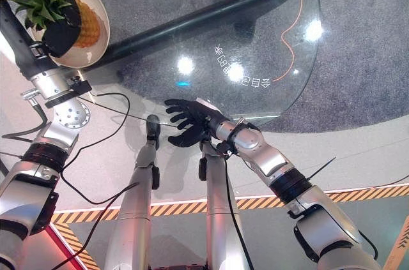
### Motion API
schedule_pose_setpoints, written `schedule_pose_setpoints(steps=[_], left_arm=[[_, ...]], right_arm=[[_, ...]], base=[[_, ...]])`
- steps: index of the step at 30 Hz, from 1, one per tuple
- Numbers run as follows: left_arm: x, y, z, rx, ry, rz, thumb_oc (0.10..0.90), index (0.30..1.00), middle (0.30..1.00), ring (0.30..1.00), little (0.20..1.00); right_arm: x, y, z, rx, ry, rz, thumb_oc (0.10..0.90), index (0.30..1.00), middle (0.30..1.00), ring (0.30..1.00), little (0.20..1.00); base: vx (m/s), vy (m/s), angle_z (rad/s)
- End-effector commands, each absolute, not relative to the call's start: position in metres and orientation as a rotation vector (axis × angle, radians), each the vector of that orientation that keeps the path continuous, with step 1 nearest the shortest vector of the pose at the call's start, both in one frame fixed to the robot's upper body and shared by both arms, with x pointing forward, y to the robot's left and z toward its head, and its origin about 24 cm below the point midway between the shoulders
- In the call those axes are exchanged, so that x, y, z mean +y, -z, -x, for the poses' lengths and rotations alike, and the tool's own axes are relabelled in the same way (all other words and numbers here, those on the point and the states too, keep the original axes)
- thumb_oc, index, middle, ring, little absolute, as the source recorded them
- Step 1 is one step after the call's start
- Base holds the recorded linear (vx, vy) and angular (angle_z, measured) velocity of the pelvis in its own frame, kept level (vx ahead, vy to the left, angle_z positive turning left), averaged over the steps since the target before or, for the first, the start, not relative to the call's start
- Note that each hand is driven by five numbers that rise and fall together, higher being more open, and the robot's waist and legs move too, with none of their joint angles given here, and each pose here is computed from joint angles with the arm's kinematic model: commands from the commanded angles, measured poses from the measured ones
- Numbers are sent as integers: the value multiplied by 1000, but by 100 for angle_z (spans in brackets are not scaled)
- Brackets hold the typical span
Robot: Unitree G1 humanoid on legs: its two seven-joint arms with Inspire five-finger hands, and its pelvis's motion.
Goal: Pick up the fruit to the plate
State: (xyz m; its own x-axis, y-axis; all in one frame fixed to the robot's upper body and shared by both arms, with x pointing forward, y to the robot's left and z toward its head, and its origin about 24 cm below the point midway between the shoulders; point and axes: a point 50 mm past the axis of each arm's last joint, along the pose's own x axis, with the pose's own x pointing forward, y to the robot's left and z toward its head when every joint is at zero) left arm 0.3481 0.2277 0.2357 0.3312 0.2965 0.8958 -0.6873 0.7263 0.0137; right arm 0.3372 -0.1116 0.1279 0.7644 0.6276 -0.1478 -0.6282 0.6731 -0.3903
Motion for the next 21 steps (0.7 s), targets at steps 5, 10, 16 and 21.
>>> schedule_pose_setpoints(steps=[5,10,16,21], left_arm=[[237,-252,-334,-1165,-758,-535,800,900,900,900,900],[242,-247,-334,-1133,-866,-688,800,900,900,900,900],[249,-246,-333,-1105,-936,-811,800,900,900,900,900],[251,-246,-331,-1089,-962,-817,800,900,900,900,900]], right_arm=[[-114,-108,-311,30,-768,432,800,900,900,900,900],[-118,-107,-310,28,-761,436,800,900,900,900,900],[-122,-109,-308,26,-755,440,800,900,900,900,900],[-122,-110,-307,26,-756,439,800,900,900,900,900]], base=[[0,0,0],[0,0,0],[0,0,0],[0,0,0]])
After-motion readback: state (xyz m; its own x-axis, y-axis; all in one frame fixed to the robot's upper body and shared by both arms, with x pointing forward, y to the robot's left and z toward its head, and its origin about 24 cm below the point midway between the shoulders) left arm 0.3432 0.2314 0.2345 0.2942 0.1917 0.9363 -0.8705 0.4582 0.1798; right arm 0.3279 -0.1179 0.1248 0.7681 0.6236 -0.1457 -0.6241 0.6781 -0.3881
